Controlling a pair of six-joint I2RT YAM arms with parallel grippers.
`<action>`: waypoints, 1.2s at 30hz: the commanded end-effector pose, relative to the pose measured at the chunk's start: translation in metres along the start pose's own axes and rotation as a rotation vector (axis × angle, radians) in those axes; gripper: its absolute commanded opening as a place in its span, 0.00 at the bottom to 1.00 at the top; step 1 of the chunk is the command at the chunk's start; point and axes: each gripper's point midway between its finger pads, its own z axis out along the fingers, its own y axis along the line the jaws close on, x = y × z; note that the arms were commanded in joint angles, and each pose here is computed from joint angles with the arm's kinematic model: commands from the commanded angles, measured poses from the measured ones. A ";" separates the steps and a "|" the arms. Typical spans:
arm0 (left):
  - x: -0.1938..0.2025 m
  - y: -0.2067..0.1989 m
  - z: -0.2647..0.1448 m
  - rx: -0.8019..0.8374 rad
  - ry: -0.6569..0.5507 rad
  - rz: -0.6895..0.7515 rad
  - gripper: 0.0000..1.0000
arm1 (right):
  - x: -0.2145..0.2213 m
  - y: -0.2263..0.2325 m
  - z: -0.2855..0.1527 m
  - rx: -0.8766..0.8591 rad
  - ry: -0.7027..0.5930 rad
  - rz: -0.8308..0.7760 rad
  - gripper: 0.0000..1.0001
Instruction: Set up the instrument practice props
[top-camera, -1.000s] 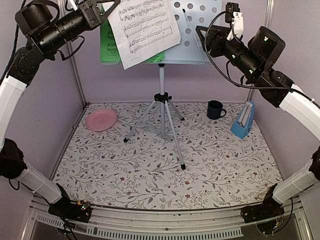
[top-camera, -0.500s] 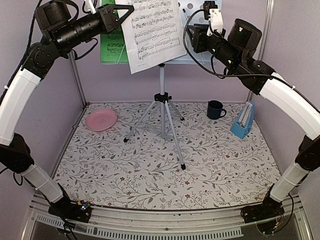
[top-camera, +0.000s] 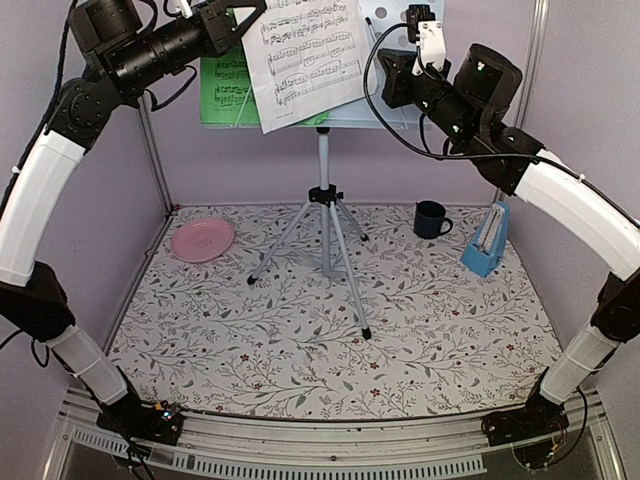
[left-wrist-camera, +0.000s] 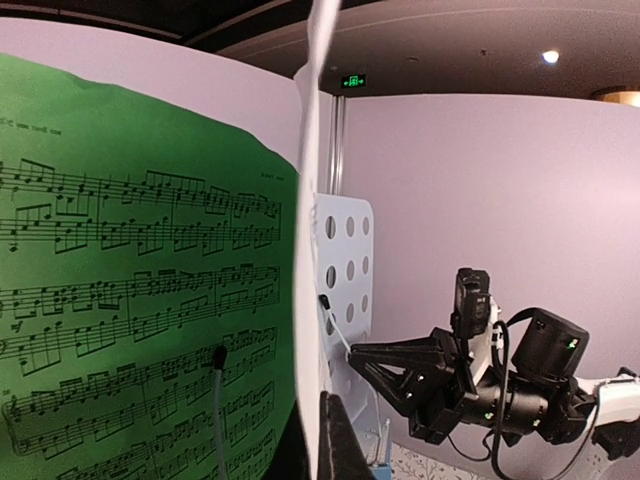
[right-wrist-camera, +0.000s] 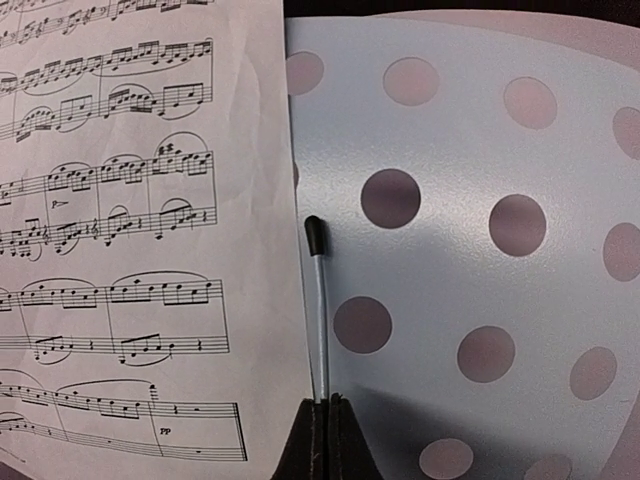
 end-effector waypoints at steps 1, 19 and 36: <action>0.004 0.011 0.006 -0.037 0.010 0.027 0.00 | -0.017 -0.001 -0.010 -0.015 -0.081 0.001 0.00; 0.031 0.009 0.046 0.058 0.046 0.064 0.00 | -0.017 0.019 -0.023 -0.133 -0.153 -0.039 0.00; 0.039 0.001 0.076 0.138 -0.022 0.099 0.00 | -0.012 0.033 -0.024 -0.209 -0.159 -0.061 0.00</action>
